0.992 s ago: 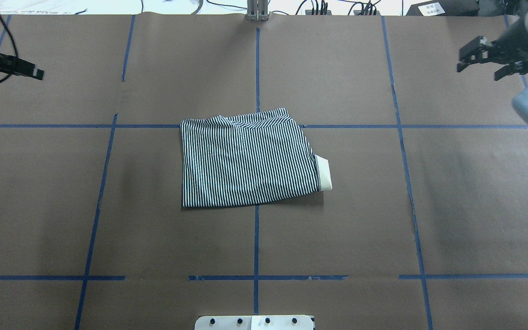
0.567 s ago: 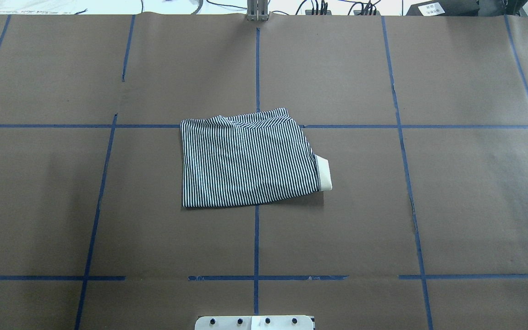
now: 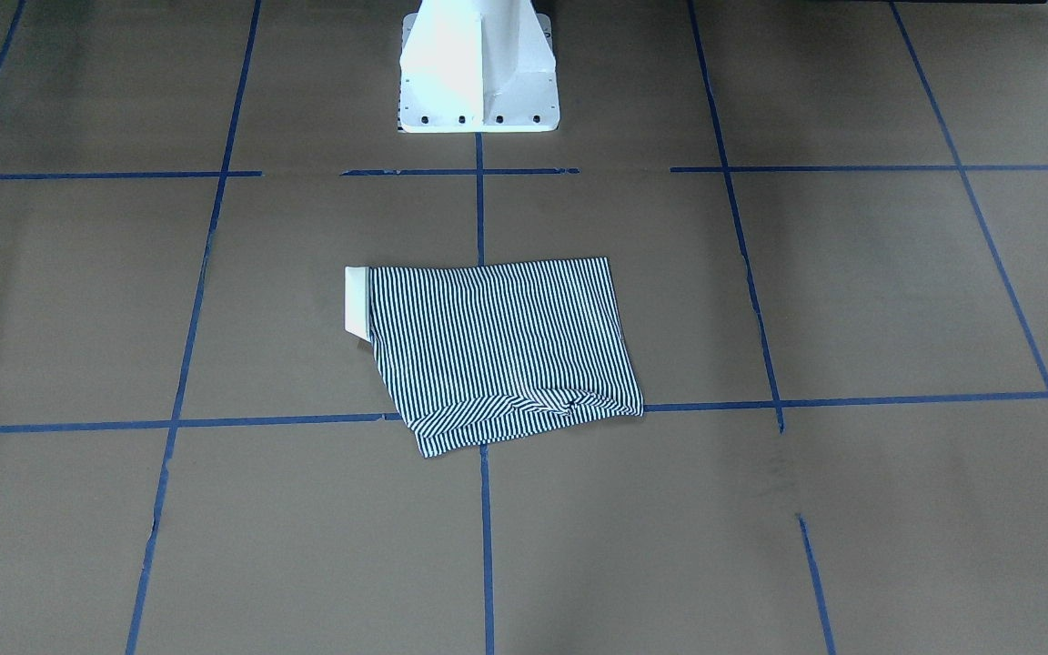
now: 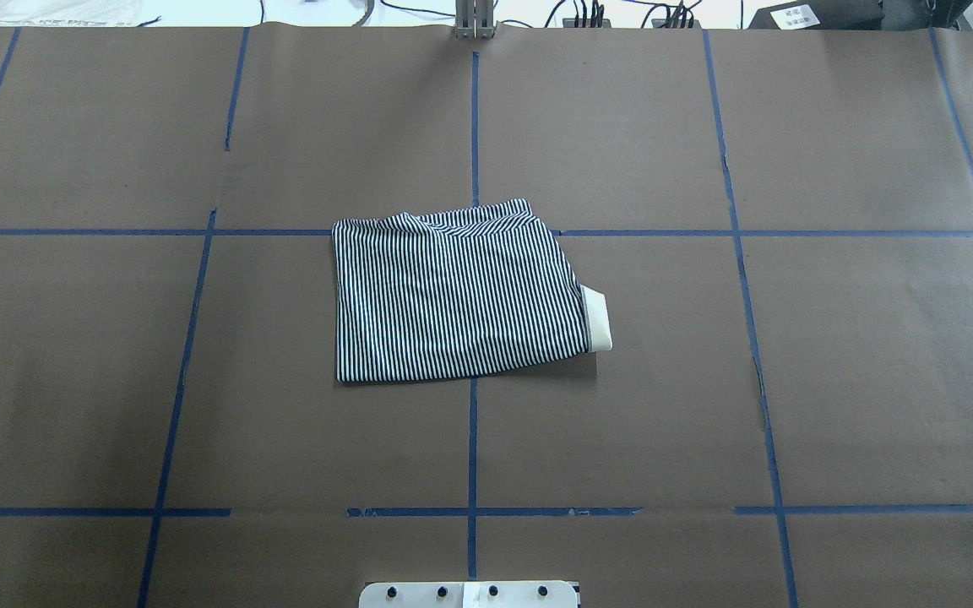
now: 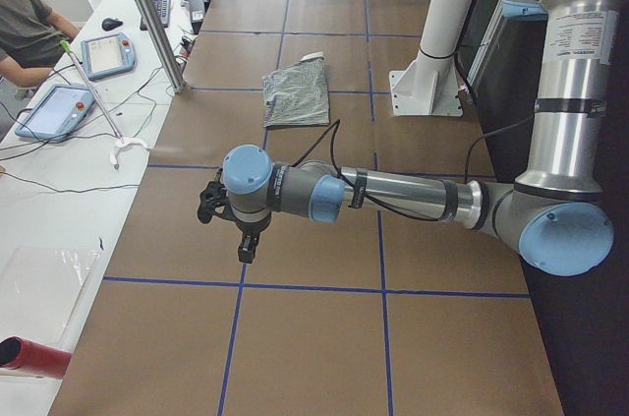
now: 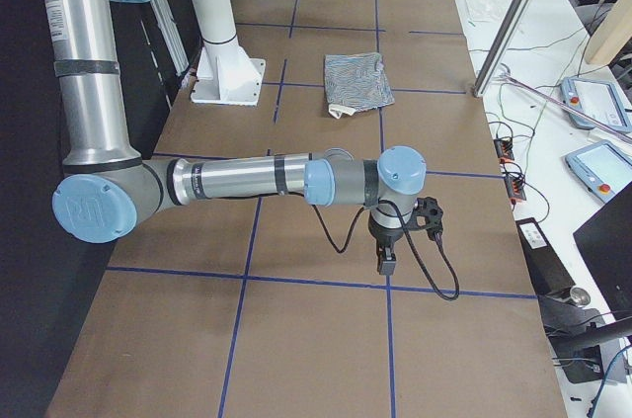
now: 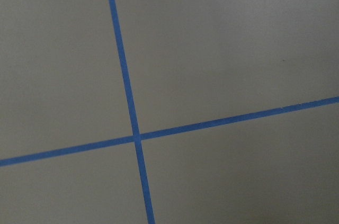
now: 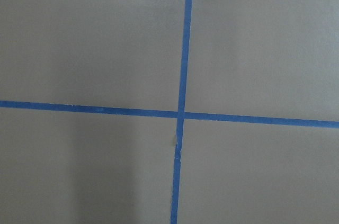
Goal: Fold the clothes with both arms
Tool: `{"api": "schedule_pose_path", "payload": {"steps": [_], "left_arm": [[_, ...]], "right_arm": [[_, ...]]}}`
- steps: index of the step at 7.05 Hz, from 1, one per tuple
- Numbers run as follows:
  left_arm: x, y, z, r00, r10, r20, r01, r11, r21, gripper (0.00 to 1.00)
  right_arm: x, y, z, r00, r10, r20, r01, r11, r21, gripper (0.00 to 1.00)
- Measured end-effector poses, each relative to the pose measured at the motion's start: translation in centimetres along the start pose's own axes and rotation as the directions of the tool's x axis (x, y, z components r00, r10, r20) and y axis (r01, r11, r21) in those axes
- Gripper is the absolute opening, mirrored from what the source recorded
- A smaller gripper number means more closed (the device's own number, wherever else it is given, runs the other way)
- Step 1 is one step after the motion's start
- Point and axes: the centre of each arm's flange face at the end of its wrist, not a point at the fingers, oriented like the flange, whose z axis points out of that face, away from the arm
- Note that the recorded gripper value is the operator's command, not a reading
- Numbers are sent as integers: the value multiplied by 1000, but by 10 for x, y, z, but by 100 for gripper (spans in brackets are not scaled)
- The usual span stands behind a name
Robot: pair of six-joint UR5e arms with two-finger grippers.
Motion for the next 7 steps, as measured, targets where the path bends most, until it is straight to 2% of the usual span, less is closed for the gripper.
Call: {"api": "schedule_pose_path", "payload": {"steps": [3,5,7], "left_arm": [[-12,26,-14,997,-1,81,1,1000,-3,100],[-16,41,-11,995,-1,96,3,1000,-15,100],[-31,72,6,996,-18,89,21,999,-32,100]], "right_arm": [[-31,1,30,998,-63,3,63,996,-57,100],[-43,2,45,996,-86,9,86,993,-83,100],[-45,3,48,996,-82,21,84,993,-88,100]]}}
